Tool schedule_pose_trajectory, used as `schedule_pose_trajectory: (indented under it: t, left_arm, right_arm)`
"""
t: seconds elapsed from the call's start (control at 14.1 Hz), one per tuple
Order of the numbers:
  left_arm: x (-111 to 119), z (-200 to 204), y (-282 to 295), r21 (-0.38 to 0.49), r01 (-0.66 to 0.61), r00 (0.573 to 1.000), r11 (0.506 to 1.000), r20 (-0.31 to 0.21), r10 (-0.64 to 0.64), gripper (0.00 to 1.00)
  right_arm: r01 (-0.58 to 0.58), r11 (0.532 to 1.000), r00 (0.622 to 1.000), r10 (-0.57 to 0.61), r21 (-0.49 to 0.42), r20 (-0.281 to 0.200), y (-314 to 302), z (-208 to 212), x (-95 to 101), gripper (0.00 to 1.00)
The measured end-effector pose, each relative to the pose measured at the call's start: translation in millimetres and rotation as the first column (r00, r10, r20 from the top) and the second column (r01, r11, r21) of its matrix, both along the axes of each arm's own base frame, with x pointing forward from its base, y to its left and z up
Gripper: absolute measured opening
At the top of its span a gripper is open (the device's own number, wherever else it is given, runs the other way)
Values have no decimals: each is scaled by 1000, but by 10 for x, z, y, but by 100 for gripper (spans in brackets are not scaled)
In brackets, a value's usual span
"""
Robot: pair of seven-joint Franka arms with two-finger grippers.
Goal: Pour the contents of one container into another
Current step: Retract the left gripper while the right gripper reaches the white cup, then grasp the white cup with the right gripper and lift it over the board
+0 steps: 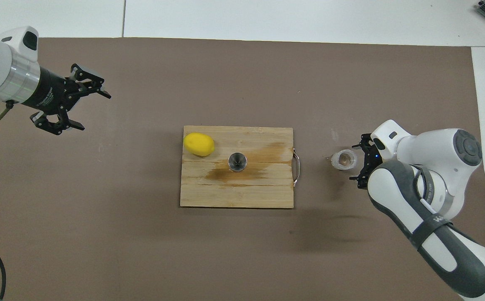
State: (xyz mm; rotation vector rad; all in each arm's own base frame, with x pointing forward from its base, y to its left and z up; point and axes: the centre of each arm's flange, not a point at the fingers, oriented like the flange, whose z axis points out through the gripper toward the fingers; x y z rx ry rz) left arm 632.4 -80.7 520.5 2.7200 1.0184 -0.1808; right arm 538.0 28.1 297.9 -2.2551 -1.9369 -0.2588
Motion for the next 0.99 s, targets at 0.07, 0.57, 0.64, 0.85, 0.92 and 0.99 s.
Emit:
schedule_pose_trajectory:
  t: [0.07, 0.57, 0.64, 0.85, 0.92, 0.99]
  left_arm:
    - [20, 22, 34, 35, 67, 997, 997, 25, -68, 100]
    - [62, 145, 379, 237, 499, 847, 833, 71, -527, 100]
    - [51, 210, 391, 254, 543, 814, 801, 74, -576, 100]
    - [-28, 471, 384, 287, 594, 762, 752, 99, -640, 100]
    - [-95, 582, 371, 293, 623, 735, 725, 98, -671, 100]
    - [-184, 678, 366, 289, 664, 700, 690, 83, -709, 100]
  right_arm:
    - [2, 1000, 1000, -2, 10, 2, 0, -58, 3, 100]
    - [-22, 997, 999, 19, 78, 36, 141, -270, 24, 100]
    - [-24, 997, 999, 21, 77, 37, 144, -270, 24, 100]
    - [-24, 997, 999, 20, 77, 45, 138, -231, 32, 70]
    - [-24, 997, 999, 21, 77, 45, 140, -225, 31, 59]
    - [-25, 997, 999, 21, 77, 45, 142, -225, 30, 55]
